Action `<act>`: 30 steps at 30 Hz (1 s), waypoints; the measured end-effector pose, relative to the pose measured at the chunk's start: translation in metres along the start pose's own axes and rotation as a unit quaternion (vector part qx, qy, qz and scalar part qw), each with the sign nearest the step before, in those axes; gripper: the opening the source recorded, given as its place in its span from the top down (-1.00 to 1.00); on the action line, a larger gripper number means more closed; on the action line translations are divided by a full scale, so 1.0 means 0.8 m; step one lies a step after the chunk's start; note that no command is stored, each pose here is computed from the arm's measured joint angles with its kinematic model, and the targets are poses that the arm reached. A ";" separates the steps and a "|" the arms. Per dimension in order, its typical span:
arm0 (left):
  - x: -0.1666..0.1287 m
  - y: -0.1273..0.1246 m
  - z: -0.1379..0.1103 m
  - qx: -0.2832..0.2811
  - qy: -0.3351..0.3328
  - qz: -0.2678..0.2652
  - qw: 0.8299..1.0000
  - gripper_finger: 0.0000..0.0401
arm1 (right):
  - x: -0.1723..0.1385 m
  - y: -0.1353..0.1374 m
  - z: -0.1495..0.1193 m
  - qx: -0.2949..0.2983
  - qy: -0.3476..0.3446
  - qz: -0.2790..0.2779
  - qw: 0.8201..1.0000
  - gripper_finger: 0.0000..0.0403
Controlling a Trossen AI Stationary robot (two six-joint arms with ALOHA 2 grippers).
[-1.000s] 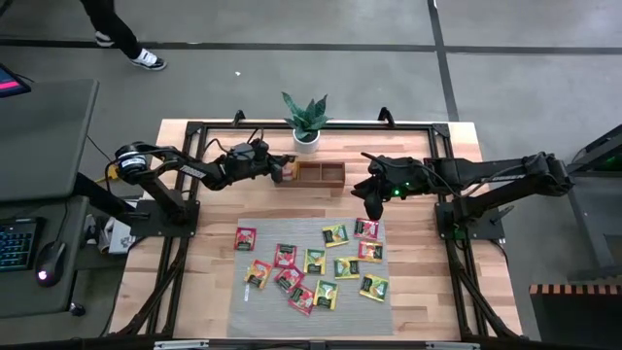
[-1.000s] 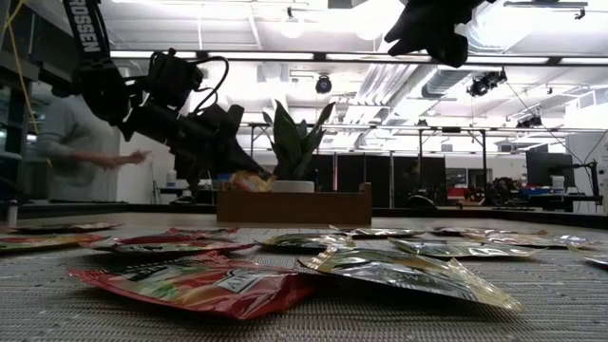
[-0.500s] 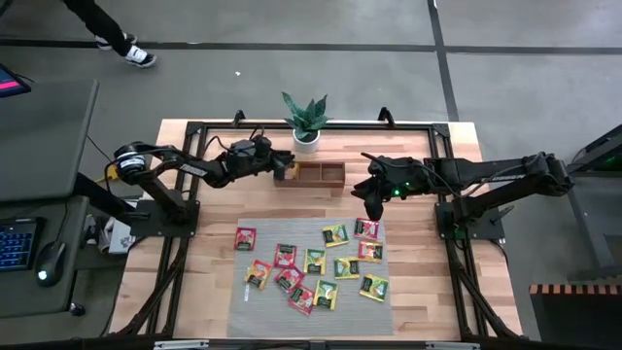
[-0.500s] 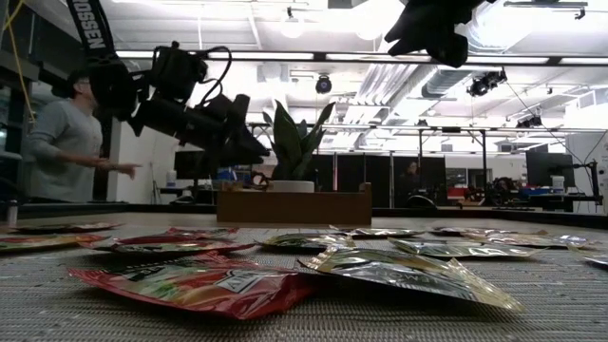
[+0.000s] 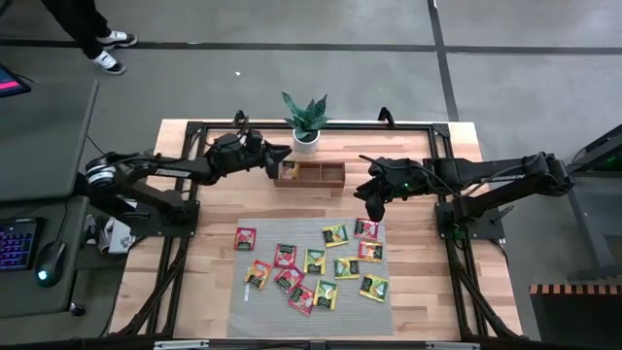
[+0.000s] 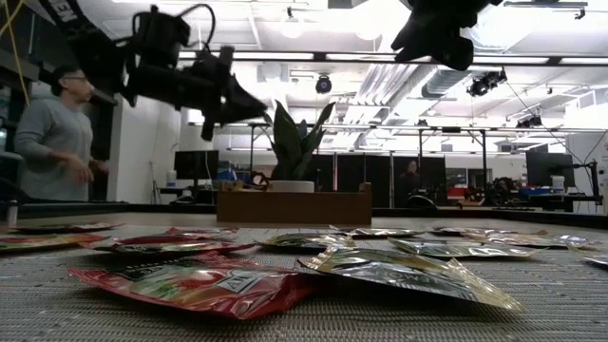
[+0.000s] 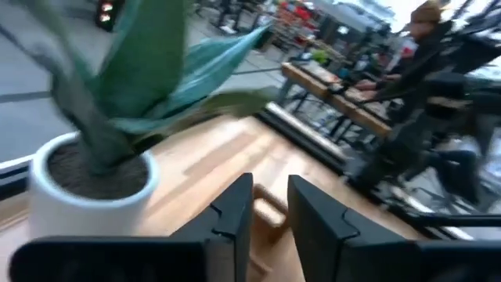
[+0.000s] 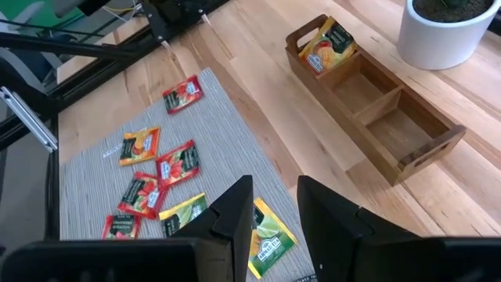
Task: Pick & Place Tea
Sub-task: Put the orange tea bag into the left section of the wooden organizer
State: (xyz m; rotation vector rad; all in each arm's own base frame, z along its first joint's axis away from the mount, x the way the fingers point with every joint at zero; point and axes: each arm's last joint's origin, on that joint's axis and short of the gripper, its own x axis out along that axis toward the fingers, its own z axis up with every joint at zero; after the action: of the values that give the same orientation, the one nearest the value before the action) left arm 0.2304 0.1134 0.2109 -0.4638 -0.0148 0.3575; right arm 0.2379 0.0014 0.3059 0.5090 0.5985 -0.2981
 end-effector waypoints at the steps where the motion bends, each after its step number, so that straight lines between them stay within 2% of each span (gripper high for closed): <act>1: -0.004 -0.003 0.004 0.000 0.002 -0.007 1.000 0.67 | 0.000 0.000 0.000 -0.002 0.000 0.000 1.000 0.51; 8: -0.028 -0.017 0.019 0.014 0.025 -0.048 0.998 0.97 | 0.000 0.000 0.000 -0.007 0.000 0.000 1.000 0.51; 20: -0.056 -0.031 0.034 0.027 0.031 -0.074 0.996 1.00 | 0.000 0.000 0.000 -0.008 0.000 -0.001 1.000 0.51; 30: -0.076 -0.038 0.034 0.030 0.072 -0.100 0.992 1.00 | 0.000 0.001 0.002 -0.003 -0.009 0.005 1.000 0.51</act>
State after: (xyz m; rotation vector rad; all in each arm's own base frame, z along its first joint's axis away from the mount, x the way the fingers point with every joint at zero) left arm 0.1811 0.0795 0.2526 -0.4242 0.0883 0.1266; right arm 0.2392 0.0014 0.3075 0.5035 0.5791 -0.2905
